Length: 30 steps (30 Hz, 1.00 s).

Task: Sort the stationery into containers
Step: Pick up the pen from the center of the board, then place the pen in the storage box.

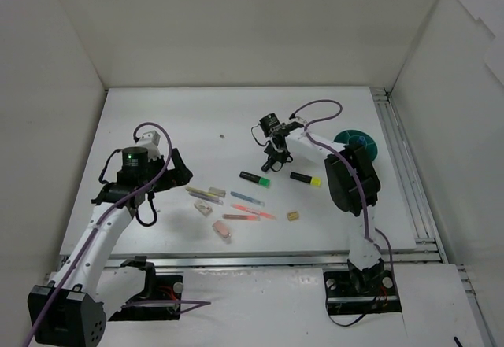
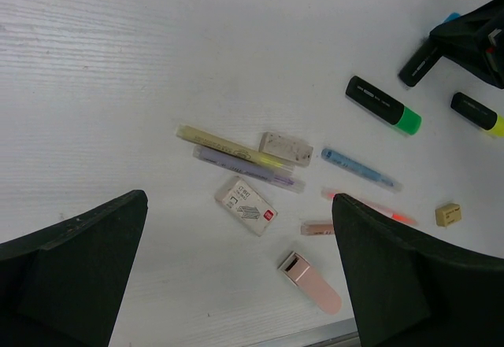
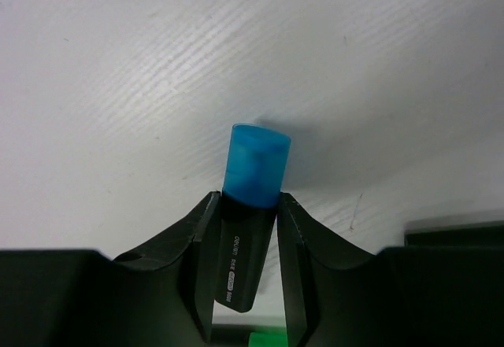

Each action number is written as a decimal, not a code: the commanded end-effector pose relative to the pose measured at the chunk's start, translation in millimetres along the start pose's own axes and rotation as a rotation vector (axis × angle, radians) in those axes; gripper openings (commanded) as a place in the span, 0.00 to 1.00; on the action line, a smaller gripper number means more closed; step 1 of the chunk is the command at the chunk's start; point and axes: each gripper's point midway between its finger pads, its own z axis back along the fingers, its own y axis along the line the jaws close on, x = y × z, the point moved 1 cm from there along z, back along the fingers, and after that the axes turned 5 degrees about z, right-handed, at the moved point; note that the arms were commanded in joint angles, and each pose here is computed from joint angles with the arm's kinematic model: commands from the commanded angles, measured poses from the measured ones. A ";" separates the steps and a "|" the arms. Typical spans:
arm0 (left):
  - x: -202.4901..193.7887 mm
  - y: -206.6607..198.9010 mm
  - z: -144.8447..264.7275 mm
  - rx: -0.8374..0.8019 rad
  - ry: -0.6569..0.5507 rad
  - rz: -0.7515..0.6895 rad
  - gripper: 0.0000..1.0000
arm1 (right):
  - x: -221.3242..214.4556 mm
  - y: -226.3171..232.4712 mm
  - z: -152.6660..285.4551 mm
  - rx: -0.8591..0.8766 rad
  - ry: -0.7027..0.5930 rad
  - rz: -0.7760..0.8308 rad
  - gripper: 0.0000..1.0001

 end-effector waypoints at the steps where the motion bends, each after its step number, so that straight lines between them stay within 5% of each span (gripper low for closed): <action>1: 19.5 -8.2 4.4 -0.019 -0.073 -0.024 0.99 | 65.0 31.4 35.1 0.085 -0.233 -0.006 0.00; 6: 20.3 -10.1 4.0 -0.028 -0.073 -0.022 0.99 | 144.9 54.4 112.0 0.277 -0.593 0.026 0.00; 12: 22.7 -13.3 1.4 -0.036 -0.062 -0.019 0.99 | 187.7 0.7 150.7 0.269 -0.839 0.132 0.00; 20: 25.4 -14.0 -4.7 -0.038 -0.061 -0.012 1.00 | 226.3 -76.5 154.8 -0.015 -0.966 0.417 0.00; 30: 22.3 -14.0 -13.5 -0.039 -0.031 0.004 1.00 | 227.9 -126.2 119.3 -0.119 -0.915 0.469 0.00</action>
